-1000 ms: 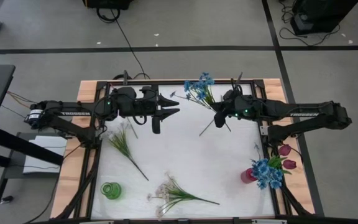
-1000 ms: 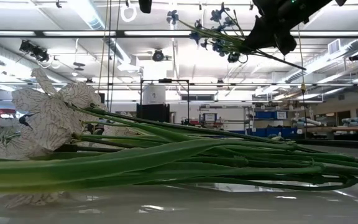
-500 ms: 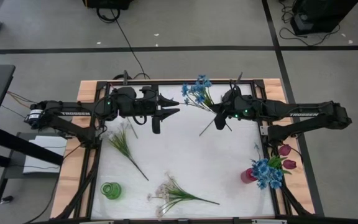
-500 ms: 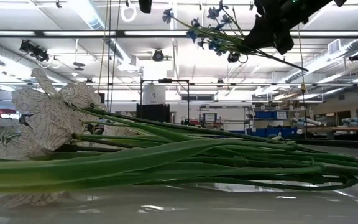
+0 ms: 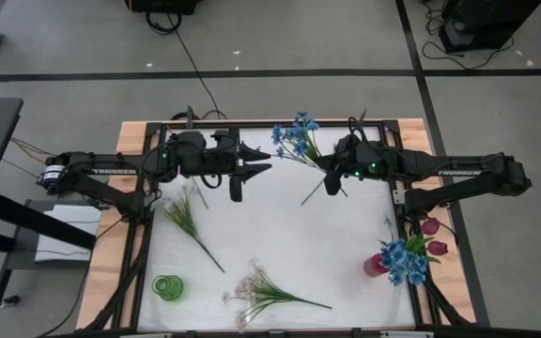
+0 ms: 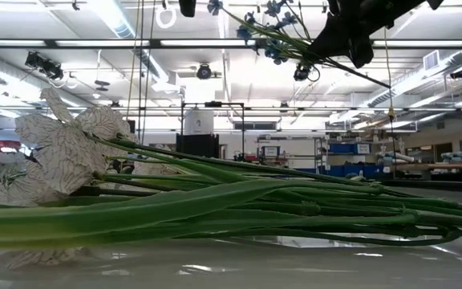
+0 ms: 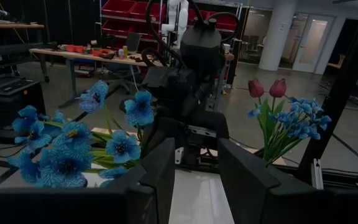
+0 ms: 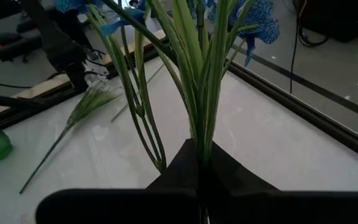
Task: Sort flowers into vase by color
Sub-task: Put the blue flowers into the red flower vase
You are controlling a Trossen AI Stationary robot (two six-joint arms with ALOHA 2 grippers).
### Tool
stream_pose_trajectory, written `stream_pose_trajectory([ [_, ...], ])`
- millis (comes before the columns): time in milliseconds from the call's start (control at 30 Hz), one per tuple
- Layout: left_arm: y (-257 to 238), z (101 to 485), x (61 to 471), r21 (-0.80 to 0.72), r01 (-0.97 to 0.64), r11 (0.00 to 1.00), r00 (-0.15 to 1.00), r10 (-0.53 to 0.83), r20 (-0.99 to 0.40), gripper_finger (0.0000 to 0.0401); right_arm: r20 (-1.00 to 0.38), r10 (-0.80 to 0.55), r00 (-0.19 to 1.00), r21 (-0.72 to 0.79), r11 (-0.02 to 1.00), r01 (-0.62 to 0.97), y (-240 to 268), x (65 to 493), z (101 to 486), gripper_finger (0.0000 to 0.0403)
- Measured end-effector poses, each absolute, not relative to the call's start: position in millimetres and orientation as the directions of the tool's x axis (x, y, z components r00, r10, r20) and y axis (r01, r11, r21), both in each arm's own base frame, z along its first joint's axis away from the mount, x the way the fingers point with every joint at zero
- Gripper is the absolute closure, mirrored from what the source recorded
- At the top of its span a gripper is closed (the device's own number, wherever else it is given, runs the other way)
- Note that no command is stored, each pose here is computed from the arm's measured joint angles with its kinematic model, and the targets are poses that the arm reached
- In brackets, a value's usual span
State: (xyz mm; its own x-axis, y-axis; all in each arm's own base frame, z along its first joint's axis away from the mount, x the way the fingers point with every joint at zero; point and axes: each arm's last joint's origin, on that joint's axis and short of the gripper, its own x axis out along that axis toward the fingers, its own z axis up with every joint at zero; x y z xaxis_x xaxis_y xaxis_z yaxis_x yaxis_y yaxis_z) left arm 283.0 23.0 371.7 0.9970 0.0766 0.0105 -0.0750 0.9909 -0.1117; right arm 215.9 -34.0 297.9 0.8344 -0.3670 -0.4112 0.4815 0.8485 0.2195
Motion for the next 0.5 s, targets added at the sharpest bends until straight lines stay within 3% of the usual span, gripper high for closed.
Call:
stream_pose_trajectory([
  [500, 23.0, 371.7, 283.0, -0.112, -0.075, 0.991, 0.997, 0.077, 0.010, 0.0275, -0.379, -0.365, 0.850, 0.231, 0.852, 0.469, -34.0, 217.3, 301.2, 0.0391],
])
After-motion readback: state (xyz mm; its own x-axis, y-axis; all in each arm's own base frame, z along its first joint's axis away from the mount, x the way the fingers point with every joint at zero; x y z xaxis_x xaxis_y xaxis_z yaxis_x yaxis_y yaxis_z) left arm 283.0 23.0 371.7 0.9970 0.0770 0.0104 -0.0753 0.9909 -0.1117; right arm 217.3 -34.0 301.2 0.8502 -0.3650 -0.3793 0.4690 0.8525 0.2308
